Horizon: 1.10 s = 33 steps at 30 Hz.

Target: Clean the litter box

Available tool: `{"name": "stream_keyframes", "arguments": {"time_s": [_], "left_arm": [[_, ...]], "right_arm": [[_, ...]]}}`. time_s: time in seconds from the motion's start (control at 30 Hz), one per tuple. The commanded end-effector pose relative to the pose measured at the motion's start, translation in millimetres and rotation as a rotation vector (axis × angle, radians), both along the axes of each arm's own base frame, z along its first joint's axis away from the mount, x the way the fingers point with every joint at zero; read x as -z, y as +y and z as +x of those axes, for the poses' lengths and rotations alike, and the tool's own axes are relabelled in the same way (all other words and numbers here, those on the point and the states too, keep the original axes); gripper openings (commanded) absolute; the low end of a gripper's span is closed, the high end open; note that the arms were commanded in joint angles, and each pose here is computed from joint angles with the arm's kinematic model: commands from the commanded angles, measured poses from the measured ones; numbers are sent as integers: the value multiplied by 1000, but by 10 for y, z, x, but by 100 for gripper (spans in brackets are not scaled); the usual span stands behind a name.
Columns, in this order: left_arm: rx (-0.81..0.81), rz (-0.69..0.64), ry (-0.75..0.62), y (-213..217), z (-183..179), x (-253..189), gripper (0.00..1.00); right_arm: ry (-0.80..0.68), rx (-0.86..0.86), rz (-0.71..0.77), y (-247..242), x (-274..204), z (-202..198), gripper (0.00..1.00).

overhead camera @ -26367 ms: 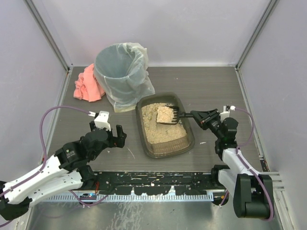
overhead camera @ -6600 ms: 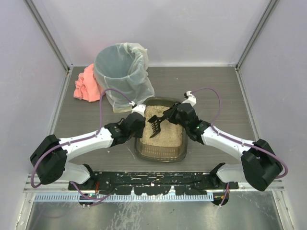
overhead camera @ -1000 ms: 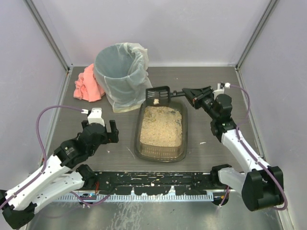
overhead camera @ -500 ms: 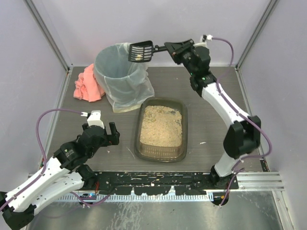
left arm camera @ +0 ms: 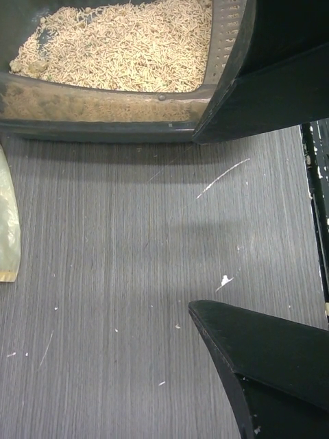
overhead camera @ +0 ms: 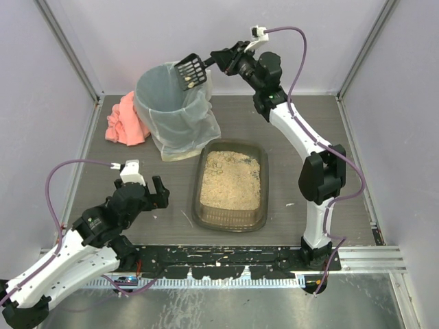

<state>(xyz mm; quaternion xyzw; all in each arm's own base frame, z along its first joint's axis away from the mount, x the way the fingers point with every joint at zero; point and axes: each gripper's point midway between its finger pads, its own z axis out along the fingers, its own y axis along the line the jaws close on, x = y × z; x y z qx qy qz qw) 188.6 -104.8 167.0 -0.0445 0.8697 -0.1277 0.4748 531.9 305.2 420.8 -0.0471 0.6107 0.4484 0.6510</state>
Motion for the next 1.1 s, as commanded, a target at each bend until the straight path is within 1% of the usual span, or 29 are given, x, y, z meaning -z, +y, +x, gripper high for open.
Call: {"name": "stream_keyframes", "arguments": {"time_s": [0.0,0.2,0.33,0.47,0.63,0.7,0.83,0.97,1.07], "left_arm": [[-25,25,-21,80,21,-57,98],[-28,24,-25,92,21,-58,98],[-35,25,-27,110,16,-67,98],[-37,21,-31,119,9,-71,98],[-39,18,-30,126,2,-66,98],[-39,16,-30,129,-5,-72,98],[-38,5,-31,132,-20,-72,98],[-36,-3,-39,135,-26,-90,98],[-40,-2,-48,149,-22,-111,98]], "right_arm": [[-439,-93,-148,137,-750,-398,1],[-654,-124,-322,350,-876,-721,1],[-755,-75,-434,449,-957,-839,1],[-793,-50,-459,487,-1059,-928,1],[-823,-26,-436,462,-1256,-1099,1],[-802,15,-398,386,-1359,-1147,1],[-686,164,-232,-9,-1552,-1251,1],[-627,189,-167,-256,-1555,-1493,1],[-533,215,-124,-468,-1474,-1654,1]]}}
